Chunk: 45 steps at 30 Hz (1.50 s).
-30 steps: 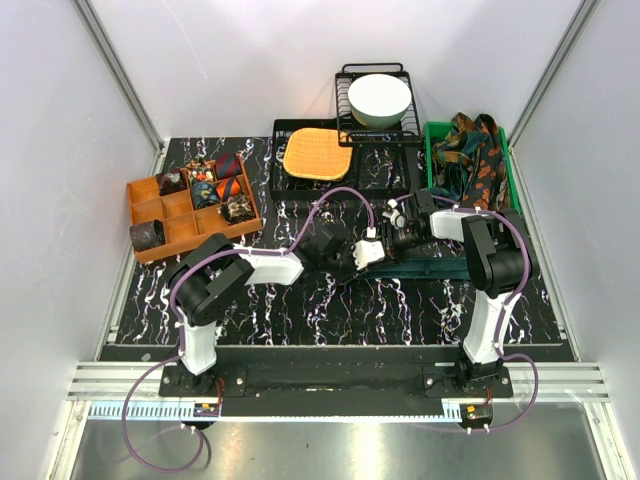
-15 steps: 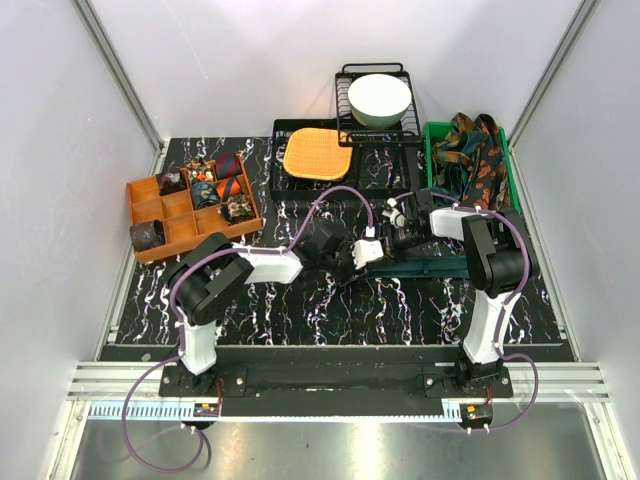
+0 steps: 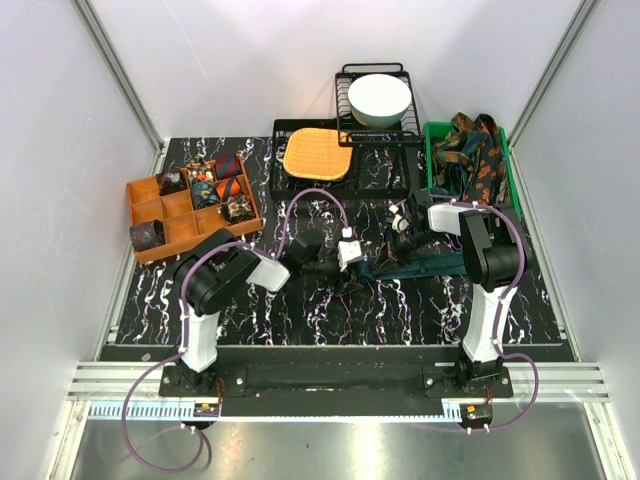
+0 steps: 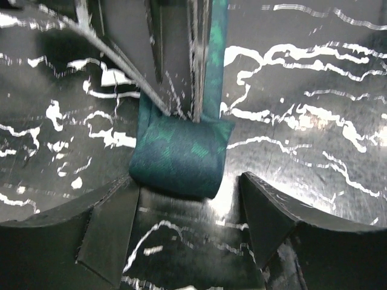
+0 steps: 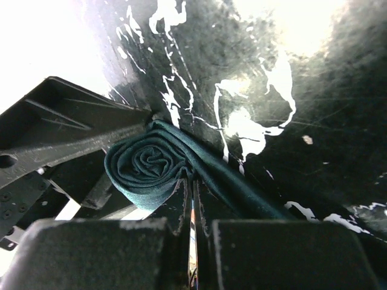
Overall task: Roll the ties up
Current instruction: Roll the tie at the center of the board.
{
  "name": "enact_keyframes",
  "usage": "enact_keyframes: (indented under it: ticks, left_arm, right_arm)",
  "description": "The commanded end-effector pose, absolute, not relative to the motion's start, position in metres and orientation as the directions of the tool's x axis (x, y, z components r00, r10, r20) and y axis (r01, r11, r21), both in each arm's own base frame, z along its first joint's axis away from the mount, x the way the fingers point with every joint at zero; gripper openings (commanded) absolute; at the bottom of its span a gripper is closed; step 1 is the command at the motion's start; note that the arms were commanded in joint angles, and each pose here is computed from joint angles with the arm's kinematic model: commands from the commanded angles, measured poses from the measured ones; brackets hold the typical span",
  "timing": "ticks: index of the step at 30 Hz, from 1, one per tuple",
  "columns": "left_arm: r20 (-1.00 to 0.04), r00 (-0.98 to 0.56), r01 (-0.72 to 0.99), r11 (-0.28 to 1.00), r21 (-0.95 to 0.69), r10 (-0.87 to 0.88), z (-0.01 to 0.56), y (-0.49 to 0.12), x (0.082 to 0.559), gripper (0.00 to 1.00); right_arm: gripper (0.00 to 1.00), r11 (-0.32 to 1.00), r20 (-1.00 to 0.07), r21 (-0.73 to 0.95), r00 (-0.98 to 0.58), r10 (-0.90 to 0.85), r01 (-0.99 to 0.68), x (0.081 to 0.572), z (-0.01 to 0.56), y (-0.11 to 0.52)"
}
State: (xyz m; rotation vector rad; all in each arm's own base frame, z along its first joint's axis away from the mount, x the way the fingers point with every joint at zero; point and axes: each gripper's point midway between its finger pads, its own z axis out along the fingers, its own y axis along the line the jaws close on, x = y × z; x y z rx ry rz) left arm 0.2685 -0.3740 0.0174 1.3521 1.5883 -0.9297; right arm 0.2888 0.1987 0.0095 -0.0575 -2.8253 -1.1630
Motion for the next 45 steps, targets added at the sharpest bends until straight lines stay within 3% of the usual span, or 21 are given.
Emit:
enact_keyframes:
  ticks: [1, 13, 22, 26, 34, 35, 40, 45]
  left_arm:
    - [-0.937, -0.132, 0.989, 0.110, -0.101, 0.324, 0.000, -0.379, 0.252, 0.72]
    - [-0.949, -0.058, 0.992, 0.121, -0.021, 0.310, 0.000, -0.392, 0.271, 0.73]
    - [-0.936, 0.003, 1.000, 0.017, 0.010, 0.353, 0.001, -0.392, 0.261, 0.69]
    - [-0.935, -0.006, 1.000, -0.001, -0.007, 0.356, 0.005, -0.402, 0.269, 0.61]
    - [-0.915, -0.028, 0.999, -0.026, -0.042, 0.403, -0.004, -0.394, 0.258, 0.28]
    - [-0.913, -0.034, 0.999, -0.023, -0.047, 0.406, -0.006, -0.392, 0.256, 0.25]
    - [-0.897, -0.084, 0.996, -0.001, -0.094, 0.435, -0.020, -0.379, 0.246, 0.18]
    - [-0.884, -0.095, 0.995, 0.004, -0.105, 0.458, -0.034, -0.371, 0.243, 0.17]
  right_arm:
    - [0.00, 0.862, 0.074, 0.506, -0.997, -0.005, 0.033, 0.290, -0.038, 0.166]
    - [0.00, 0.852, 0.089, 0.523, -0.995, -0.041, 0.012, 0.285, -0.036, 0.167]
    - [0.00, 0.841, 0.086, 0.540, -0.992, -0.095, -0.034, 0.283, -0.032, 0.170]
    - [0.00, 0.834, 0.091, 0.551, -0.990, -0.107, -0.040, 0.281, -0.032, 0.173]
    - [0.00, 0.810, 0.066, 0.585, -0.993, -0.101, -0.043, 0.287, -0.015, 0.179]
    - [0.04, 0.796, 0.060, 0.605, -0.994, -0.094, -0.039, 0.288, -0.008, 0.182]
    - [0.18, 0.728, 0.002, 0.686, -1.000, -0.029, -0.019, 0.306, 0.036, 0.178]
    - [0.19, 0.750, -0.003, 0.662, -1.000, -0.002, -0.003, 0.311, 0.031, 0.163]
